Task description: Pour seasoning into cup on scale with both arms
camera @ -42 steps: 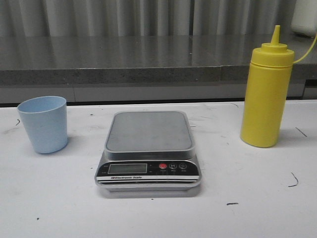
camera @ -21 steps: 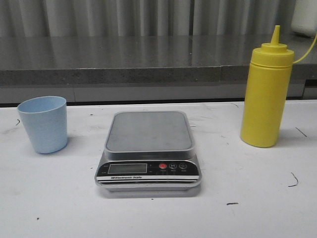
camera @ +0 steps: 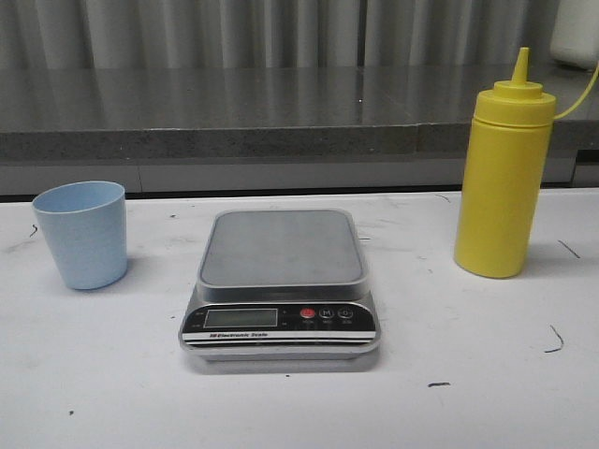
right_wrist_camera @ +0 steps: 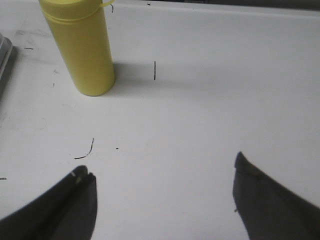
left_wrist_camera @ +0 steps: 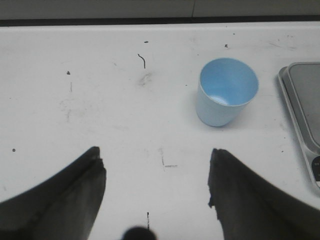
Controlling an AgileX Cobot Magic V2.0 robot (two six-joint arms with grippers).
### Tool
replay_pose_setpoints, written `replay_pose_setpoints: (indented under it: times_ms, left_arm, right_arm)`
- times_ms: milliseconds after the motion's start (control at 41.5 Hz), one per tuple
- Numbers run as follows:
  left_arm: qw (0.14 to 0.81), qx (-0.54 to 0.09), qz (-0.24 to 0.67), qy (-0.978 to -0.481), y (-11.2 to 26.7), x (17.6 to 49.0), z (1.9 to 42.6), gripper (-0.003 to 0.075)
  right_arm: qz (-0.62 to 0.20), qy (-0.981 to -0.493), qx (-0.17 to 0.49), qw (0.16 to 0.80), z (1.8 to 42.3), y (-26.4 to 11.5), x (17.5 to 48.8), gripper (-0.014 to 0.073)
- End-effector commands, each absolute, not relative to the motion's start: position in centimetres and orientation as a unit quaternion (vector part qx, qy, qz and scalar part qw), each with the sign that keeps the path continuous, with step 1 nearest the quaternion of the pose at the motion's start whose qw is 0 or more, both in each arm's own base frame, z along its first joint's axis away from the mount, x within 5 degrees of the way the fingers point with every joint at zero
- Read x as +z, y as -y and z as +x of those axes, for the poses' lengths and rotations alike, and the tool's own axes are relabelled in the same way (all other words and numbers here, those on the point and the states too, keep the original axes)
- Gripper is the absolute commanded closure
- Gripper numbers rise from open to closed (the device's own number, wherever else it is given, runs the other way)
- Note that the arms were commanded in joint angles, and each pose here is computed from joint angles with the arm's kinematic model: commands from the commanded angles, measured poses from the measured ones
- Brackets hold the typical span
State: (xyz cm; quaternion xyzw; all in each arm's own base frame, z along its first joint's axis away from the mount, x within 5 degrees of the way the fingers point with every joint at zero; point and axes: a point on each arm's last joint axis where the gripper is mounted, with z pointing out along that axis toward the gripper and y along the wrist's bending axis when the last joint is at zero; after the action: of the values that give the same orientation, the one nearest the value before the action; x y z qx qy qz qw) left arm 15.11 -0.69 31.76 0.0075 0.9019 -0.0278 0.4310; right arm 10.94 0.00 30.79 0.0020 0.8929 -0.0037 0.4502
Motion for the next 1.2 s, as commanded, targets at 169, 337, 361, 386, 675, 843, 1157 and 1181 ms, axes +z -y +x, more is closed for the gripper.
replay_pose_setpoints:
  times_ms: [169, 337, 361, 386, 675, 843, 1157, 1181]
  left_arm:
    - [0.398, -0.052, 0.048, -0.915, 2.6, 33.4, 21.0, 0.0260]
    - [0.357, -0.062, 0.082, -0.929, 4.9, 32.8, 25.3, 0.0260]
    - [0.350, -0.063, 0.085, -0.931, 5.1, 32.6, 25.8, 0.0260]
    - [0.341, -0.063, 0.088, -0.934, 5.4, 32.3, 26.4, 0.0260]
    - [0.263, -0.056, 0.094, -0.959, 6.7, 29.4, 32.6, 0.0260]
    - [0.245, -0.040, 0.102, -0.963, 6.9, 27.5, 35.2, 0.0260]
    - [0.211, -0.033, 0.106, -0.971, 7.4, 24.4, 37.9, 0.0285]
    - [0.210, -0.033, 0.106, -0.971, 7.4, 24.3, 38.0, 0.0300]
  right_arm:
    - [-0.005, -0.875, -0.014, 0.484, 11.4, 0.1, 32.0, 0.0014]
    - [-0.005, -0.875, -0.014, 0.484, 11.4, 0.1, 32.0, 0.0014]
    - [-0.005, -0.875, -0.014, 0.484, 11.4, 0.1, 32.0, 0.0014]
    - [-0.005, -0.875, -0.014, 0.484, 11.4, 0.1, 32.0, 0.0014]
    - [-0.005, -0.875, -0.014, 0.484, 11.4, 0.1, 32.0, 0.0014]
    - [-0.005, -0.875, -0.014, 0.483, 11.3, 0.1, 32.0, 0.0014]
    - [-0.005, -0.875, -0.014, 0.483, 11.3, 0.1, 32.0, 0.0014]
    - [-0.005, -0.875, -0.014, 0.483, 11.3, 0.1, 32.0, 0.0014]
